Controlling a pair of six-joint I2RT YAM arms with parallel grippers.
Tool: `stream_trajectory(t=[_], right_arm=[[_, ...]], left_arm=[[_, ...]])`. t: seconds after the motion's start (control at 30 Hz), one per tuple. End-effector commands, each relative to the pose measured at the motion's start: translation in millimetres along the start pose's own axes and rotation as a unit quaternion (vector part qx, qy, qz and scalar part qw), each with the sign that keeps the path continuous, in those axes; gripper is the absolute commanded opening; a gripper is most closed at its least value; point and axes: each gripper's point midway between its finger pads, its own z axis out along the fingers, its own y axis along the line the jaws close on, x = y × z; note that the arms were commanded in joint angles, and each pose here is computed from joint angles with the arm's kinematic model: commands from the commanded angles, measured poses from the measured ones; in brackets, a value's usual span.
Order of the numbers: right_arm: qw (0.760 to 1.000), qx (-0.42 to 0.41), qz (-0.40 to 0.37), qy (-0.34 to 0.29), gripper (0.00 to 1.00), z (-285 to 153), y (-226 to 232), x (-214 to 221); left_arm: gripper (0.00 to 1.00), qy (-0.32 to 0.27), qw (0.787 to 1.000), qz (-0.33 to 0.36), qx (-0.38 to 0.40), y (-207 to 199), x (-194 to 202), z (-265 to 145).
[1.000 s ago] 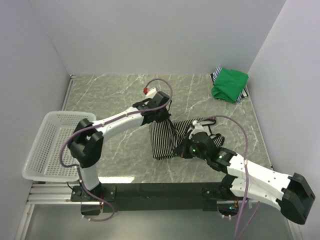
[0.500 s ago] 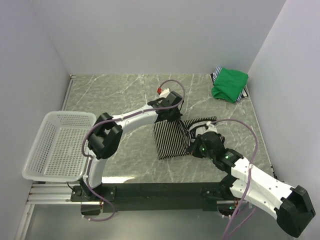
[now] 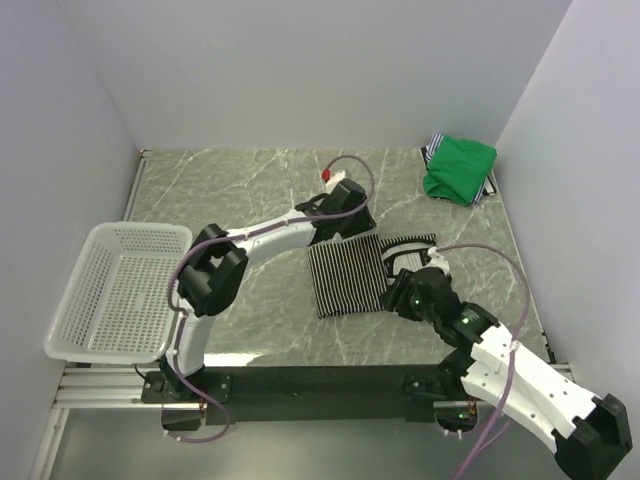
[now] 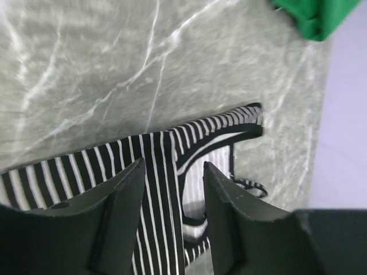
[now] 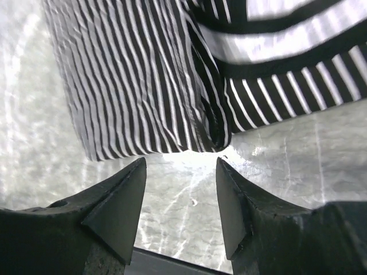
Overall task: Fold and stack the tank tops
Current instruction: Fold the tank top
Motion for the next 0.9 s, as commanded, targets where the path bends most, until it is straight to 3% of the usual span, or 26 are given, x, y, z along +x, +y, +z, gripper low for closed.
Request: stream_trajectory(t=[0.0,0.03,0.23,0.37,0.5,0.87], right_arm=[[0.999,0.001,0.000,-0.055,0.59,-23.2,10.9,-34.7],[0.998,-0.007,-0.003,-0.056,0.59,-25.6,14.6,-36.5],[0.997,-0.023,-0.060,-0.034,0.56,-17.8,55.8,-29.8],[0.990,-0.014,-0.133,-0.032,0.55,-12.3,103.8,-12.3],[0.976,0.019,-0.215,-0.001,0.50,12.3,131.0,19.7],[0.956,0.058,-0.285,0.026,0.53,57.8,151.4,53.2]], left_arm=[[0.51,-0.077,0.994,0.013,0.082,-49.3,-69.2,-67.0],[0.51,-0.096,0.991,0.005,0.092,-52.5,-84.7,-89.6],[0.41,-0.080,0.996,-0.041,0.011,61.5,-75.2,-102.5],[0.40,-0.069,0.996,-0.047,0.028,98.2,-69.8,-101.8],[0.40,-0.028,0.997,-0.024,0.074,103.0,-60.1,-87.4],[0.45,0.045,0.995,-0.014,0.086,122.4,-31.4,-51.2]])
